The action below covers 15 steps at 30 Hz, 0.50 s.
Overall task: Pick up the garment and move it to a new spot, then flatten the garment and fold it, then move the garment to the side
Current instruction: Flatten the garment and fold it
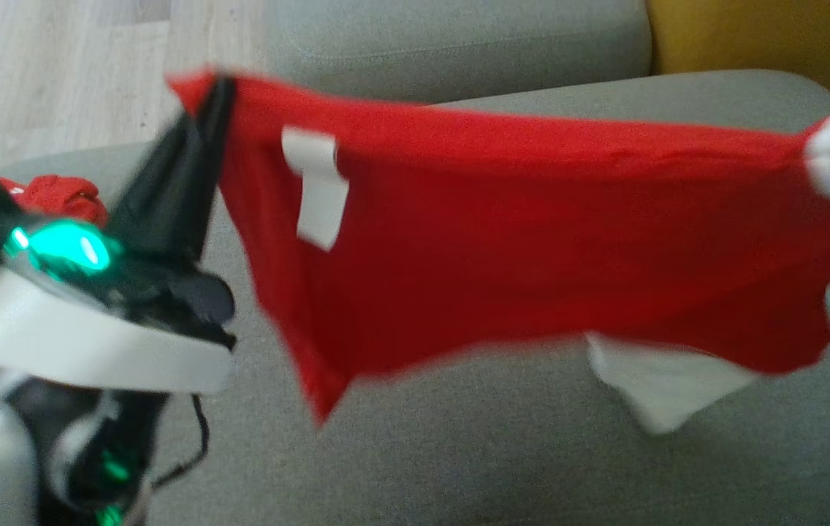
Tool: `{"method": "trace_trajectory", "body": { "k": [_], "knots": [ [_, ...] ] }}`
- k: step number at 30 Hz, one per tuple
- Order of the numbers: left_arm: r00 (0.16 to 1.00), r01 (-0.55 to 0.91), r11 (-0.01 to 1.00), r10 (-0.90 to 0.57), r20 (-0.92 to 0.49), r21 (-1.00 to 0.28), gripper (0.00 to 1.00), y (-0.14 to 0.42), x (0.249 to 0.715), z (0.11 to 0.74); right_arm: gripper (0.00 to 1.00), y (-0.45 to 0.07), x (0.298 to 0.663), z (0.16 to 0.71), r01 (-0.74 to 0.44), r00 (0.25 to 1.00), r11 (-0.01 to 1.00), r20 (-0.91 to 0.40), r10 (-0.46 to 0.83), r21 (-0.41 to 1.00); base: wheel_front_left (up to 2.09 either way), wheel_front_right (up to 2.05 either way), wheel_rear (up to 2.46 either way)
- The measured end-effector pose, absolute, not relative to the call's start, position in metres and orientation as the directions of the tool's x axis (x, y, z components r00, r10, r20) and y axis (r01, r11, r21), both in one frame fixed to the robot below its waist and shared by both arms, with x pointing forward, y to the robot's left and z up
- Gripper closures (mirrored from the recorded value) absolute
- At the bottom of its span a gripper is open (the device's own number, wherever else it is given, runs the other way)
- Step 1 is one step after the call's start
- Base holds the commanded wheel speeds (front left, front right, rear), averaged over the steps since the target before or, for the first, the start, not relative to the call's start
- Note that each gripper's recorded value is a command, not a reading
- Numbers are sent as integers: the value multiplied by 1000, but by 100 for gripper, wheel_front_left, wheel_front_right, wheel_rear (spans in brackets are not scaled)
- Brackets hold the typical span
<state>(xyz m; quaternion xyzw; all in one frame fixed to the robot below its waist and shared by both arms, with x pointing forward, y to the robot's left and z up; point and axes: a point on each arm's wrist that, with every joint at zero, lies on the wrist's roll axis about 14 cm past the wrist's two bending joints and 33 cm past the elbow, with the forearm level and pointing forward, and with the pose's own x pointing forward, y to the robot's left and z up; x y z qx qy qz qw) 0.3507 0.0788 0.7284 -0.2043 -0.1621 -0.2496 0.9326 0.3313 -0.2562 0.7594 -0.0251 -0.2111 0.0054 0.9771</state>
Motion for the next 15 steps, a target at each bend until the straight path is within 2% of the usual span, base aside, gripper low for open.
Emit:
{"method": "trace_trajectory", "body": {
  "k": [3,7,12,15],
  "knots": [
    [772,586,768,-432,466,-258,100,74,350,766,100,-264,330,785,26,901,994,433,23,-108,0,0,0],
    [756,606,766,-470,456,-215,100,65,370,782,100,-268,351,790,10,923,989,381,47,-146,0,0,0],
    [793,597,767,-518,321,-236,100,49,427,752,100,-263,410,762,-56,967,985,236,94,-166,0,0,0],
    [833,548,799,-493,252,-249,100,51,476,730,100,-256,457,746,-90,979,980,166,120,-177,0,0,0]
  ]
}}
